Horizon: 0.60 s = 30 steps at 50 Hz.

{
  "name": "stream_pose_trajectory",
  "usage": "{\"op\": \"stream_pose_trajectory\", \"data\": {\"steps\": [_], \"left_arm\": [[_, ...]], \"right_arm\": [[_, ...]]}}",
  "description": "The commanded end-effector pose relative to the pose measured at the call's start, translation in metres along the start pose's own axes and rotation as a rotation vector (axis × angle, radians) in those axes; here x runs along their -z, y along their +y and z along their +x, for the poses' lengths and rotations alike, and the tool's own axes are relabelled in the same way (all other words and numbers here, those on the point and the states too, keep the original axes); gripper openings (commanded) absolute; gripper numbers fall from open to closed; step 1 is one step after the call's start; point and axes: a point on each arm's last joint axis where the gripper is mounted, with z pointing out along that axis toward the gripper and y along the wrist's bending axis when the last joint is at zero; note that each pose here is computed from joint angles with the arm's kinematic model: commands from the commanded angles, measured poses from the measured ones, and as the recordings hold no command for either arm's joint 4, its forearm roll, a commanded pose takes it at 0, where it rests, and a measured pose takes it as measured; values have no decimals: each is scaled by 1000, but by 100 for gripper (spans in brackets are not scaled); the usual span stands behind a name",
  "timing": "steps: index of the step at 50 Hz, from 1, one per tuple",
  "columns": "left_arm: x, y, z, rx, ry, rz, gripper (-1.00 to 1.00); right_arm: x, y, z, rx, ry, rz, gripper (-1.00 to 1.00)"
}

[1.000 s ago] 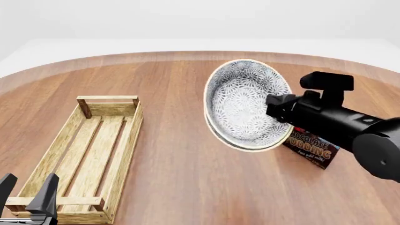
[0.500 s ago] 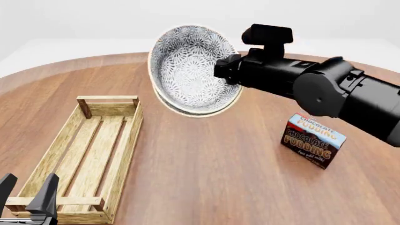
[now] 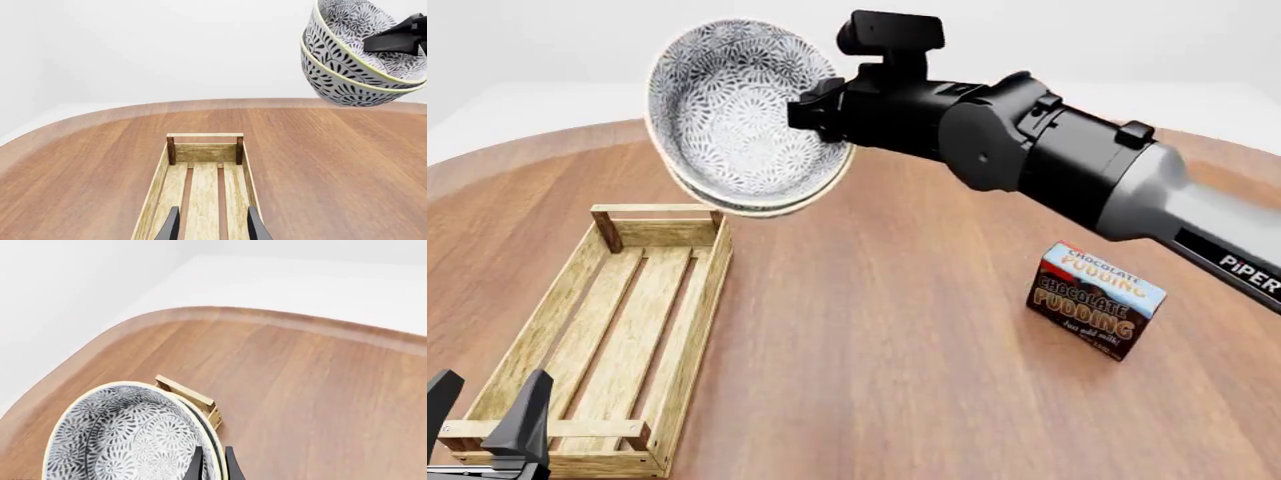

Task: Stack the left bowl on the right bowl and place them in the tray.

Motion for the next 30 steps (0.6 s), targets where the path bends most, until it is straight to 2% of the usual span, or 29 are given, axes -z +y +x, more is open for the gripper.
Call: {"op": "stream_pose_trajectory", "data": {"steps": [1,10,17,26,30], "left_arm": [[0,0,0,0,0,0,100],[0,0,0,0,0,0,100],[0,0,0,0,0,0,100],[0,0,0,0,0,0,100],[0,0,0,0,0,0,100]], "right_arm": [[-29,25,3,-34,-5,-66,-100],[-57,41,18,-43,17,-98,-100],[-74,43,26,-56,8,-105,-100],[-110,53,55,-56,49,-120,-100],[-121,61,60,-52,61,-131,-100]]}}
